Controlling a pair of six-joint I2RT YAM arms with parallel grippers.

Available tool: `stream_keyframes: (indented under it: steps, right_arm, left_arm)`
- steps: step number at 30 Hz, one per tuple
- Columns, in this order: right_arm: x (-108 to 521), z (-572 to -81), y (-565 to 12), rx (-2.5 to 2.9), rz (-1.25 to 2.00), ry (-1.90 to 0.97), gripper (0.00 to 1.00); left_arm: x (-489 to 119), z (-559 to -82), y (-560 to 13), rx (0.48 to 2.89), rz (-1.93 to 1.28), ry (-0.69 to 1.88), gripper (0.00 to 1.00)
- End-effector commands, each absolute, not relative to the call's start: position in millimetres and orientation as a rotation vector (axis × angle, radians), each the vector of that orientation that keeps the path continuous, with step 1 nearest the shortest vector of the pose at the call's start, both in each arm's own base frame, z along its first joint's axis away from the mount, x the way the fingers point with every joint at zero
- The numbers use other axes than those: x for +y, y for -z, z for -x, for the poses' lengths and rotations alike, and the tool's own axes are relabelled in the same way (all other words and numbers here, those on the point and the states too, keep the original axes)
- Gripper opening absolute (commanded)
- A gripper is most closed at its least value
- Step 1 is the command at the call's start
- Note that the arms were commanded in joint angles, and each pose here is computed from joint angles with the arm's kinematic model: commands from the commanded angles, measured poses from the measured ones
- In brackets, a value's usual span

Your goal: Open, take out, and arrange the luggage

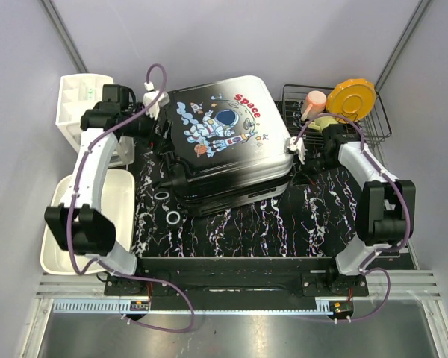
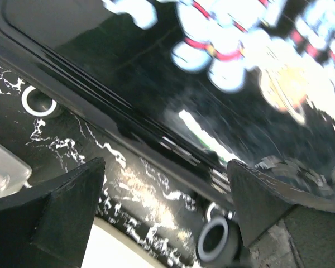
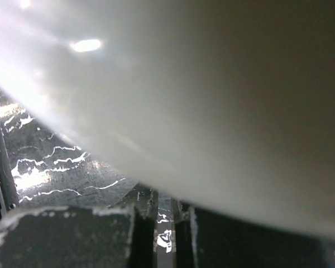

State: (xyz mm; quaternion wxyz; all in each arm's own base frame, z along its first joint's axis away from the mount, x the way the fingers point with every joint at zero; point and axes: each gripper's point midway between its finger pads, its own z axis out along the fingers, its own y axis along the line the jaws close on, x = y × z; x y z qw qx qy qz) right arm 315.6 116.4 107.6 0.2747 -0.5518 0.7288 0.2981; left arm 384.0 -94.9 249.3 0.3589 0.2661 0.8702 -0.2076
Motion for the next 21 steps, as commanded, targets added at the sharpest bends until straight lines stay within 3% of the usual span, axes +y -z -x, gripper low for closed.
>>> stream_keyframes:
  steps: [1,5,9,16,19,21]
  right_arm:
    - [148,-305,-151,1.861,1.307,-0.937,0.00]
    - [148,-308,-150,1.935,1.203,-0.941,0.00]
    - [146,-310,-145,1.978,1.148,-0.922,0.00]
    - [145,-321,-139,1.967,1.074,-0.857,0.27]
    - [145,-326,-137,1.947,1.040,-0.825,0.48]
    - [143,-326,-133,1.961,1.012,-0.803,0.47]
  left_arm:
    - [-89,-317,-267,2.160,-1.038,0.468,0.96]
    - [-77,-246,-246,2.166,-1.418,0.508,0.99]
    - [-74,-236,-230,2.173,-1.461,0.482,0.99]
    - [-98,-242,-201,2.110,-1.557,0.367,0.99]
    - [-99,-249,-192,2.133,-1.537,0.363,0.99]
    - [-100,-255,-191,2.144,-1.508,0.355,0.98]
